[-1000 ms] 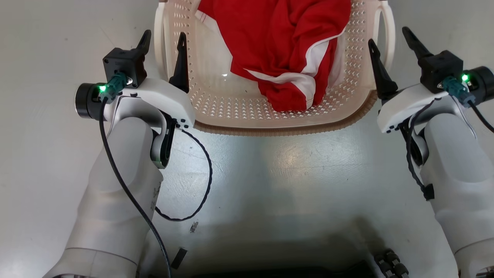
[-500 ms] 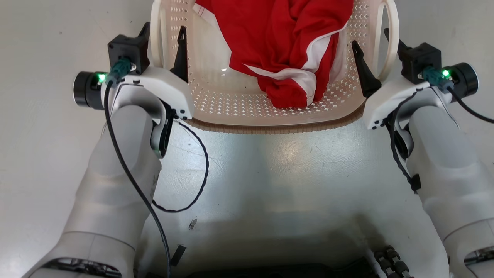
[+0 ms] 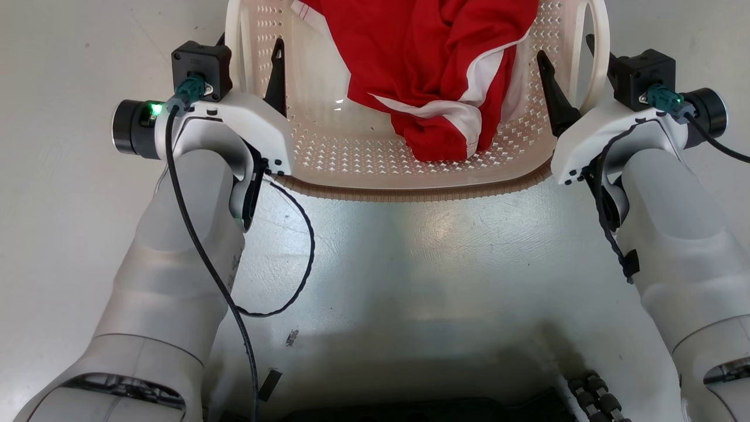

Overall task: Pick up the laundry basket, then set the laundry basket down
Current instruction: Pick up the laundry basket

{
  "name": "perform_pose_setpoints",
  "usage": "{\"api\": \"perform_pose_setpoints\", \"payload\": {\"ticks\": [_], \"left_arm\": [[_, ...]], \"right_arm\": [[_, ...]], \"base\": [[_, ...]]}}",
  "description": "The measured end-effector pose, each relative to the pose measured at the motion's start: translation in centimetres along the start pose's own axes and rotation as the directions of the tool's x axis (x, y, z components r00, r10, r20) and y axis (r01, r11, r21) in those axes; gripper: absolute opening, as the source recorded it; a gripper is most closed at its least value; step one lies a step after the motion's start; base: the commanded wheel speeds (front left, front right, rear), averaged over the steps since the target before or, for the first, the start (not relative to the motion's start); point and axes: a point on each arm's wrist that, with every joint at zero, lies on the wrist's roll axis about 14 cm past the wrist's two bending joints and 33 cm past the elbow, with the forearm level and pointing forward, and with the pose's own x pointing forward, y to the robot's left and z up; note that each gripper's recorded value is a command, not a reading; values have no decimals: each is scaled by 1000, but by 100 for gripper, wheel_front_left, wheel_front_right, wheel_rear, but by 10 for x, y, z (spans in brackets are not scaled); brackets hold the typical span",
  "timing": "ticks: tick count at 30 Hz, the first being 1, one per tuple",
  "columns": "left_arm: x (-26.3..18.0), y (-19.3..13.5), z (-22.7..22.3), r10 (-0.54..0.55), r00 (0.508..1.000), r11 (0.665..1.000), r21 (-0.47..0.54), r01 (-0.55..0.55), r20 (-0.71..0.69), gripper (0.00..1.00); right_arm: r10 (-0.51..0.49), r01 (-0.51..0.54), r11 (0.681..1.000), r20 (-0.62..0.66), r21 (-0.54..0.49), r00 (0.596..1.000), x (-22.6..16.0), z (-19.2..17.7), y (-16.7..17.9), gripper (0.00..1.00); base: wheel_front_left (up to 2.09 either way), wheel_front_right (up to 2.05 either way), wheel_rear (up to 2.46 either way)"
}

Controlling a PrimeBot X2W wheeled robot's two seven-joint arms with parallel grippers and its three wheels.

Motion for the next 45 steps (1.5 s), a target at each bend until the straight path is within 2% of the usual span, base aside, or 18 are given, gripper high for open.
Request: {"api": "perform_pose_setpoints", "payload": {"ticks": [3, 6, 10, 12, 15, 18, 19, 21, 22, 23, 29, 35, 45], "left_arm": [[2, 0, 4, 0, 1000, 1000, 2, 0, 8, 100], [2, 0, 7, 0, 1000, 1000, 4, 0, 13, 95], [1, 0, 8, -2, 1000, 1000, 9, 2, 12, 71], [1, 0, 8, -3, 1000, 1000, 12, 3, 13, 63], [0, 0, 9, -3, 1000, 1000, 14, 3, 13, 60], [0, 0, 9, -4, 1000, 1000, 17, 4, 13, 61], [-1, 0, 9, -4, 1000, 1000, 18, 4, 12, 56], [-1, 0, 8, -4, 1000, 1000, 18, 4, 9, 32], [-1, 0, 7, -4, 1000, 1000, 18, 4, 4, 0], [-2, -1, 5, -9, 1000, 1000, 15, 9, -3, 0], [-7, -6, 9, -18, 1000, 1000, -18, 18, -10, 0], [-19, -10, 20, -18, 1000, 1000, -7, 18, 1, 0], [-63, -19, 11, -17, 997, 1000, -27, 15, -69, 0]], "right_arm": [[-2, 2, 1000, -4, 3, 1000, 0, -1, 0, 100], [-2, 2, 1000, -6, 5, 1000, 0, -1, 0, 100], [0, 0, 1000, -5, 8, 1000, 0, 0, 1, 100], [1, -1, 1000, -4, 8, 1000, 0, 0, 2, 100], [2, -2, 1000, -1, 9, 1000, 0, 2, 3, 100], [1, -1, 1000, 3, 9, 1000, 0, 4, 2, 100], [1, -1, 1000, 5, 9, 1000, 1, 5, 2, 100], [1, -1, 1000, 7, 8, 1000, 1, 6, 2, 100], [1, -1, 1000, 10, 8, 1000, 1, 8, 2, 17], [0, 0, 1000, 12, 8, 1000, 1, 9, 2, 0], [-17, 17, 998, 9, 67, 1000, -4, 12, 4, 0], [-21, 21, 997, 6, 70, 1000, -17, 20, 5, 0], [-3, 6, 998, -46, 66, 999, -63, 20, 18, 0]], "base": [[0, 0, 0], [0, 0, 0], [0, 0, 0], [0, 0, 0], [0, 0, 0], [0, 0, 0], [0, 0, 0], [0, 0, 0], [0, 0, 0], [0, 0, 0], [0, 0, 0], [0, 0, 0], [0, 0, 0]]}}
